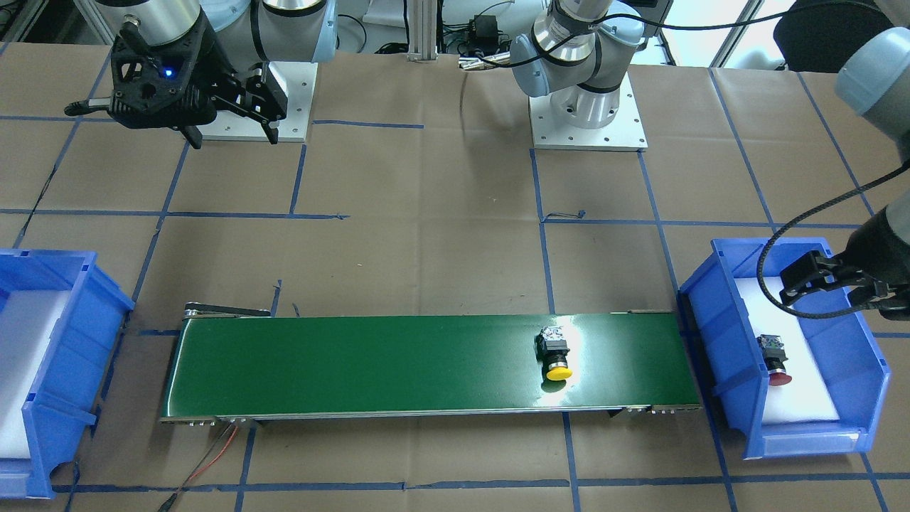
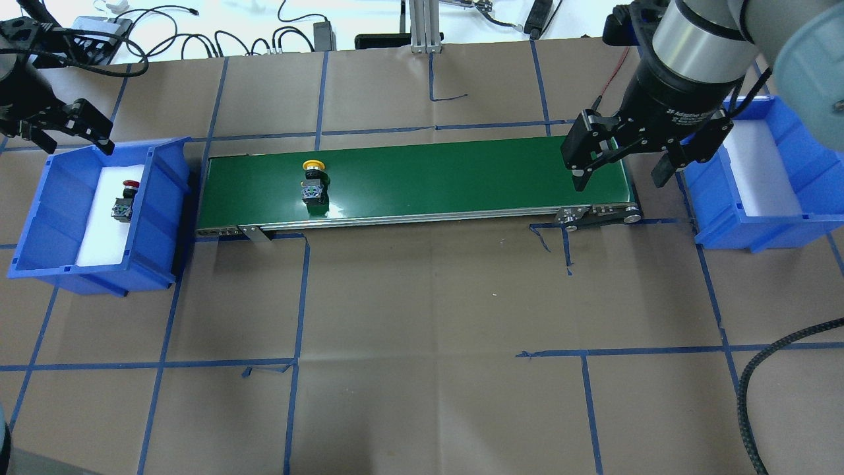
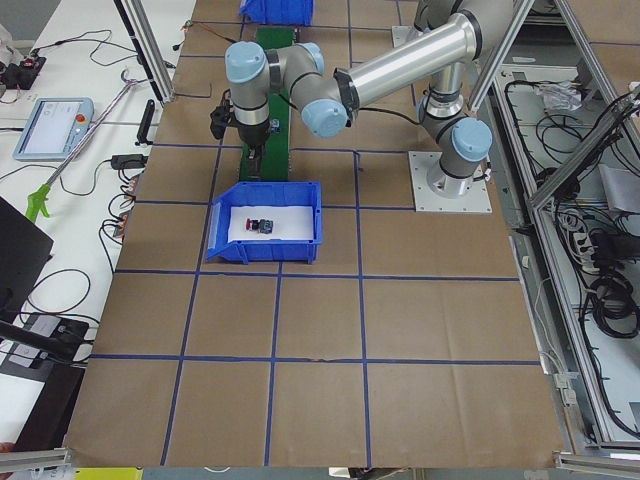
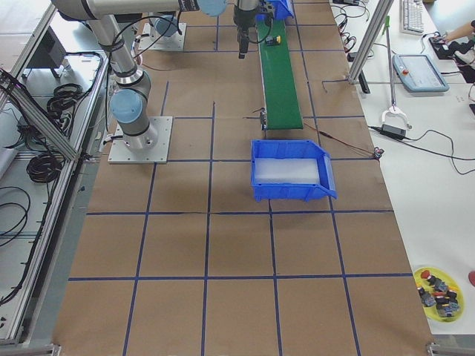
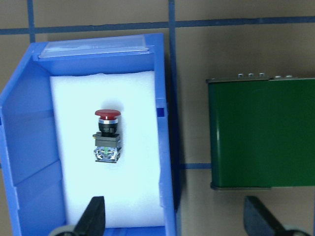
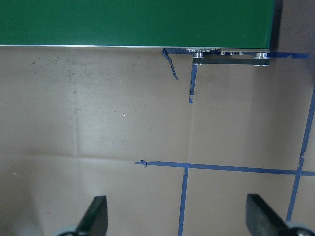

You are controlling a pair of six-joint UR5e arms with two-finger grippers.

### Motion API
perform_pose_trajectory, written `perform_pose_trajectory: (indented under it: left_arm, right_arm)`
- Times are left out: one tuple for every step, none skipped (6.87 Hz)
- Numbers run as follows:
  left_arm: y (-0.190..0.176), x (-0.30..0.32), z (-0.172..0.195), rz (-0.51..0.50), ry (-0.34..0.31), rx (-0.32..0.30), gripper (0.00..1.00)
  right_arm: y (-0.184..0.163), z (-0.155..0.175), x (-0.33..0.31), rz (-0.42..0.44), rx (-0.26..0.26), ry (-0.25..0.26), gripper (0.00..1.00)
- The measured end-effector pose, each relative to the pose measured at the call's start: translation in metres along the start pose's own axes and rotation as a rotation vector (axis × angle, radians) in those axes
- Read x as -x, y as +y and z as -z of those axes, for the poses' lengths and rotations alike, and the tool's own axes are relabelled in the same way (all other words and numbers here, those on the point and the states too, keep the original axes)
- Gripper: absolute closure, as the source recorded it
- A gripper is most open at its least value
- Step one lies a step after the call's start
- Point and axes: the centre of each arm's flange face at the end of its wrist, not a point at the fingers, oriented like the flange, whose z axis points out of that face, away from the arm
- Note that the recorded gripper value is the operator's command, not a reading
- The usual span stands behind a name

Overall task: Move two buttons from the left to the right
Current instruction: 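Move the left gripper back over the bin to the red-capped button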

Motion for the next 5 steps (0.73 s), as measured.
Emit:
perform_pose_trajectory:
  left_arm:
    - [0.000,0.020,-0.013,-0.006,0.003,0.001,0.00]
    - [-0.003,0.029,-0.024,-0.010,0.006,0.001,0.00]
    - [-0.007,0.033,-0.038,-0.016,0.017,-0.001,0.00]
    - [-0.009,0.033,-0.049,-0.029,0.027,-0.012,0.00]
    - [-0.011,0.033,-0.059,-0.039,0.028,-0.024,0.01]
  right_arm:
    - [0.000,0.000,0.000,0.000,0.001,0.000,0.00]
    - [0.000,-0.001,0.000,-0.001,0.002,0.000,0.00]
    - [-0.001,-0.001,-0.001,-0.001,0.003,0.000,0.00]
    - [-0.001,-0.002,-0.001,-0.001,0.004,0.000,0.00]
    - [-0.001,-0.002,-0.001,-0.001,0.004,0.000,0.00]
